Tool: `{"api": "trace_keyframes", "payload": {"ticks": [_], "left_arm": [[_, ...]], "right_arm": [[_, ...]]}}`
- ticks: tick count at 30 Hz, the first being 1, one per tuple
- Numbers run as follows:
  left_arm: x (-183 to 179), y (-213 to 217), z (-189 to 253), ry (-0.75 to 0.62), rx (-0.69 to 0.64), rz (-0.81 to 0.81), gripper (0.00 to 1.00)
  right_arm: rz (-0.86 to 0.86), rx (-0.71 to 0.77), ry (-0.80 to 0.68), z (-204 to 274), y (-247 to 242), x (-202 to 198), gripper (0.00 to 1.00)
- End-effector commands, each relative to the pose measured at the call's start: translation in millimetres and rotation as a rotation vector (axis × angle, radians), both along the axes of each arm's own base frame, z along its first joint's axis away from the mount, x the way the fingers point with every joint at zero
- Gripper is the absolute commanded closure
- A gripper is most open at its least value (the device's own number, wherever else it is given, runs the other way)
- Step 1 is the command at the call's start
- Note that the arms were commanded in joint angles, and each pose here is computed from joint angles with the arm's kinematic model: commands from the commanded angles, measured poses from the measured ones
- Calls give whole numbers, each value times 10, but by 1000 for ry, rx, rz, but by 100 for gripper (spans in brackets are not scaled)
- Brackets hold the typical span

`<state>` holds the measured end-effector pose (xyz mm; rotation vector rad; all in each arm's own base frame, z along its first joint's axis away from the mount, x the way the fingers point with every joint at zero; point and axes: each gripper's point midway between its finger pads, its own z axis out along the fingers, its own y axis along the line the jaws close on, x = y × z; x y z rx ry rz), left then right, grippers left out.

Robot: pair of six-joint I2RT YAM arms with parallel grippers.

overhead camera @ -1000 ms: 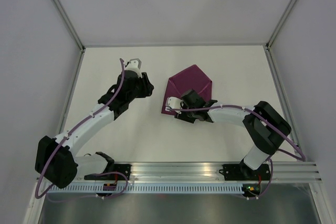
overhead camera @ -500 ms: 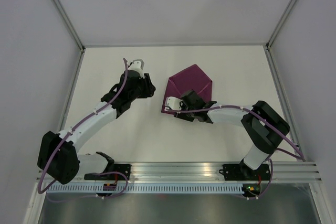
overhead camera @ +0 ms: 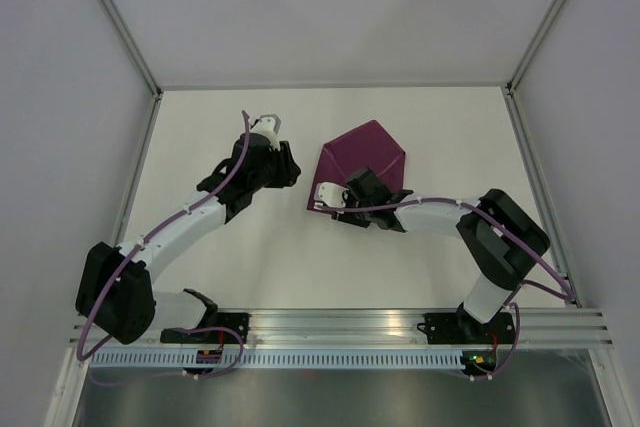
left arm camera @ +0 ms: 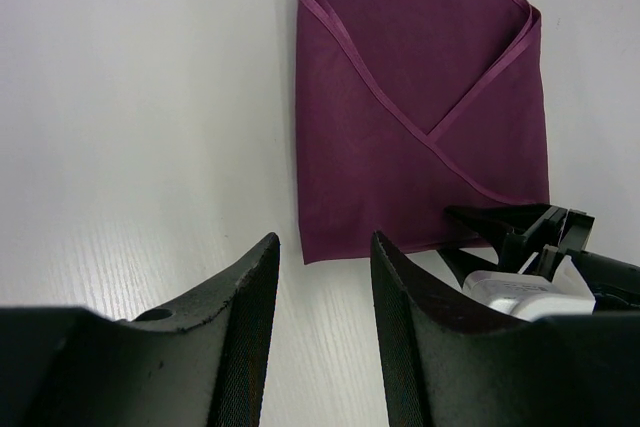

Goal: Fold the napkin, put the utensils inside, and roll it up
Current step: Roll the napkin with the utensil

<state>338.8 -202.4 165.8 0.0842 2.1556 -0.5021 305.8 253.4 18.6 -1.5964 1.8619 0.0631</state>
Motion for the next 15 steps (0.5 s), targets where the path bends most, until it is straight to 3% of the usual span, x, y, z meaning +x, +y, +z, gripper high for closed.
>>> {"api": "trace_keyframes", "payload": {"ticks": [1,15], "left_arm": [[82,-68,114,-50,-4,-45,53],[72,-79,-19,-51,-9,-50,53]], "right_arm": [[15,-158,240,-542,-397,-459,55],[43,-131,416,-590,-486,-627,79]]}}
